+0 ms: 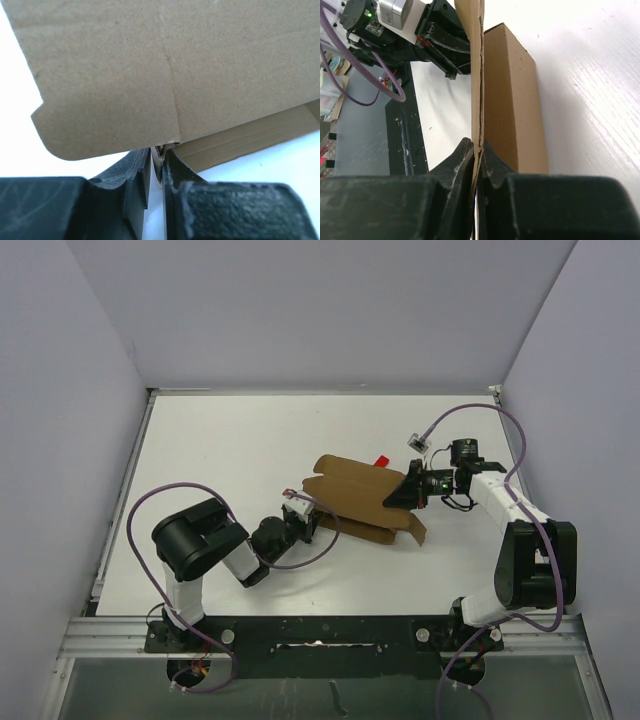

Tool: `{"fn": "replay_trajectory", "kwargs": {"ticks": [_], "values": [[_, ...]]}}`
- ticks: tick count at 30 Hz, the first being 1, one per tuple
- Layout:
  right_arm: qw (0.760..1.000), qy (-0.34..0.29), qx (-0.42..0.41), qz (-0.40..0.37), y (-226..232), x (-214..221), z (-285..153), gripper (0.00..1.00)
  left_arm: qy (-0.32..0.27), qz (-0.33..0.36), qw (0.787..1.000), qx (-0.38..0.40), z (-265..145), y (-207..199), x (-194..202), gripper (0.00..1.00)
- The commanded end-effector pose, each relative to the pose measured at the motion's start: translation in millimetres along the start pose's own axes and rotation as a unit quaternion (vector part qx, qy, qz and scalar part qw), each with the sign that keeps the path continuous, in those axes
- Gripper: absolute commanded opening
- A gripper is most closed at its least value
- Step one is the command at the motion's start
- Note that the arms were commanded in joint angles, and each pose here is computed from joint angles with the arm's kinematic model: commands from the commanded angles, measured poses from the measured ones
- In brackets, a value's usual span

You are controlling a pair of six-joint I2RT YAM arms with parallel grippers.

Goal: Fold the paper box

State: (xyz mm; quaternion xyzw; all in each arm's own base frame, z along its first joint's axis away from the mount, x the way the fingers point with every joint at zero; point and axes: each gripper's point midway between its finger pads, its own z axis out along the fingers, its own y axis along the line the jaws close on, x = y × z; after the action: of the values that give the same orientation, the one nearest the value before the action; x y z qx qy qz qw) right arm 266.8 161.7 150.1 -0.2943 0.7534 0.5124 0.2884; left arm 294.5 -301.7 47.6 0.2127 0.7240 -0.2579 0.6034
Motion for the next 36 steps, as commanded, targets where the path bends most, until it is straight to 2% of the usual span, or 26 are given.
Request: {"fn": "replay_trajectory", "kwargs": {"ticks": [1,4,8,13,17,22,25,28,36], "values": [[0.999,-0.016,-0.024,-0.025,15,-10,0,0.00,-0.039,-0.026,0.999,0.008,7,-9,-30,0.06],[0.998,-0.027,-0.026,-0.040,22,-22,-3,0.00,-0.031,-0.033,0.999,0.015,2,-13,-37,0.00],[0.997,-0.044,-0.018,-0.057,32,-43,-9,0.00,0.013,-0.043,0.999,0.023,-6,-20,-49,0.00],[0.997,-0.069,0.006,-0.036,28,-59,-17,0.00,0.133,-0.060,0.989,0.023,-28,-28,-45,0.00],[0.997,-0.077,0.030,0.010,13,-53,-17,0.00,0.223,-0.086,0.971,0.009,-50,-30,-33,0.00],[0.993,-0.072,0.073,0.062,-8,-35,-9,0.00,0.298,-0.124,0.946,-0.014,-69,-33,-22,0.00],[0.991,-0.068,0.080,0.082,-13,-28,-5,0.00,0.329,-0.129,0.935,-0.034,-74,-29,-15,0.01],[0.989,-0.072,0.091,0.095,-20,-24,-3,0.00,0.333,-0.133,0.932,-0.048,-68,-27,-21,0.02],[0.985,-0.062,0.096,0.127,-32,-13,4,0.00,0.349,-0.133,0.925,-0.067,-58,-20,-15,0.13]]}}
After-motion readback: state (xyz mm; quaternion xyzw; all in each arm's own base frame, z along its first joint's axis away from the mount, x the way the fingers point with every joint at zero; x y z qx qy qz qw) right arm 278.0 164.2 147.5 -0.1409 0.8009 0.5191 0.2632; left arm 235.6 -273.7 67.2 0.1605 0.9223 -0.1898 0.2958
